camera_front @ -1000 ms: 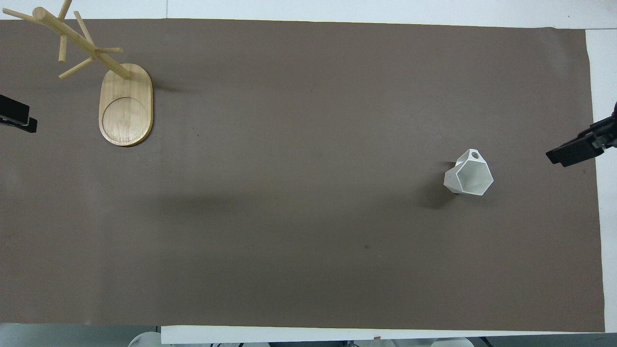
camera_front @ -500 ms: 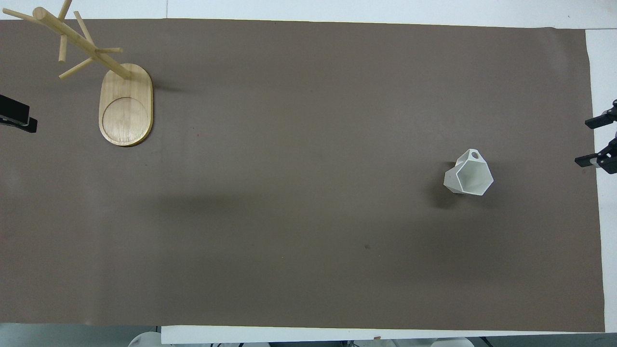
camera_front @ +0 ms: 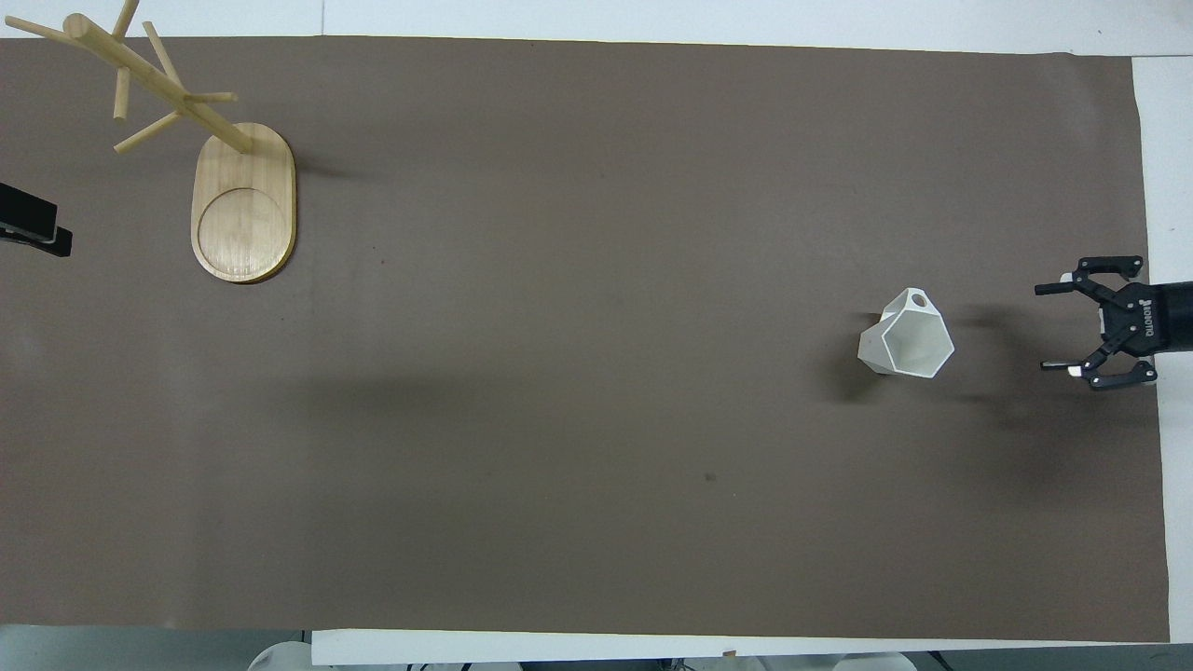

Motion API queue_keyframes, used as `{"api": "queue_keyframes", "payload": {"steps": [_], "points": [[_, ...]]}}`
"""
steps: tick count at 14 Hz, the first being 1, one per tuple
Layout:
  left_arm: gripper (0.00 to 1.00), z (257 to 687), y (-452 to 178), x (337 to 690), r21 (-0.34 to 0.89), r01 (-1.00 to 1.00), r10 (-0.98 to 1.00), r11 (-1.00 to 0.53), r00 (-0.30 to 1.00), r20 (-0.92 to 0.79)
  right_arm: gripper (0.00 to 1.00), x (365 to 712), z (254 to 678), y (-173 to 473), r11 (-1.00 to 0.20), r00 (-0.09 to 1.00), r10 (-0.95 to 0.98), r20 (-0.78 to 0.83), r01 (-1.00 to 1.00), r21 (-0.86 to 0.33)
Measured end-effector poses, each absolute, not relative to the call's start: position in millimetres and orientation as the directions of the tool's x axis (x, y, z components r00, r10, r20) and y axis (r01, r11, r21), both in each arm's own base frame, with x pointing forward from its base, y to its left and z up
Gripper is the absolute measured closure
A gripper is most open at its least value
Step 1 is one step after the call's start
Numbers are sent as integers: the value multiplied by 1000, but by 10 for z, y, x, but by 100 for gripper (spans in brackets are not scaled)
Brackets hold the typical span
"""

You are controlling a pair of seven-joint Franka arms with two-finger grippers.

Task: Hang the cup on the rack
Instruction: 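Move the open right gripper to the white cup and close on it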

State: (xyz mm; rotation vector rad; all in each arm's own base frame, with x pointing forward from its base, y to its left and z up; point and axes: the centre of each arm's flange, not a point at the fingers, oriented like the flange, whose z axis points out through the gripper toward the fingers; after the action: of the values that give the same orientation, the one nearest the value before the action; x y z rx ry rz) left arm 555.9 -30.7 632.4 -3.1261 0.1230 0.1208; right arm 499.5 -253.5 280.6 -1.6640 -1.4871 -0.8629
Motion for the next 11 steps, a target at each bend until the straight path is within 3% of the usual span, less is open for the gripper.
{"api": "queue_keyframes", "payload": {"steps": [3,11], "points": [[0,6324,-307,5559,-8,-79,-78,-997,994,-77,0,4834,2335,-2257,-43,35,376,926,999,-20],[0,6324,-307,5559,-8,-79,-78,-997,994,-77,0,4647,2073,-1887,-75,56,262,963,996,-38]]}}
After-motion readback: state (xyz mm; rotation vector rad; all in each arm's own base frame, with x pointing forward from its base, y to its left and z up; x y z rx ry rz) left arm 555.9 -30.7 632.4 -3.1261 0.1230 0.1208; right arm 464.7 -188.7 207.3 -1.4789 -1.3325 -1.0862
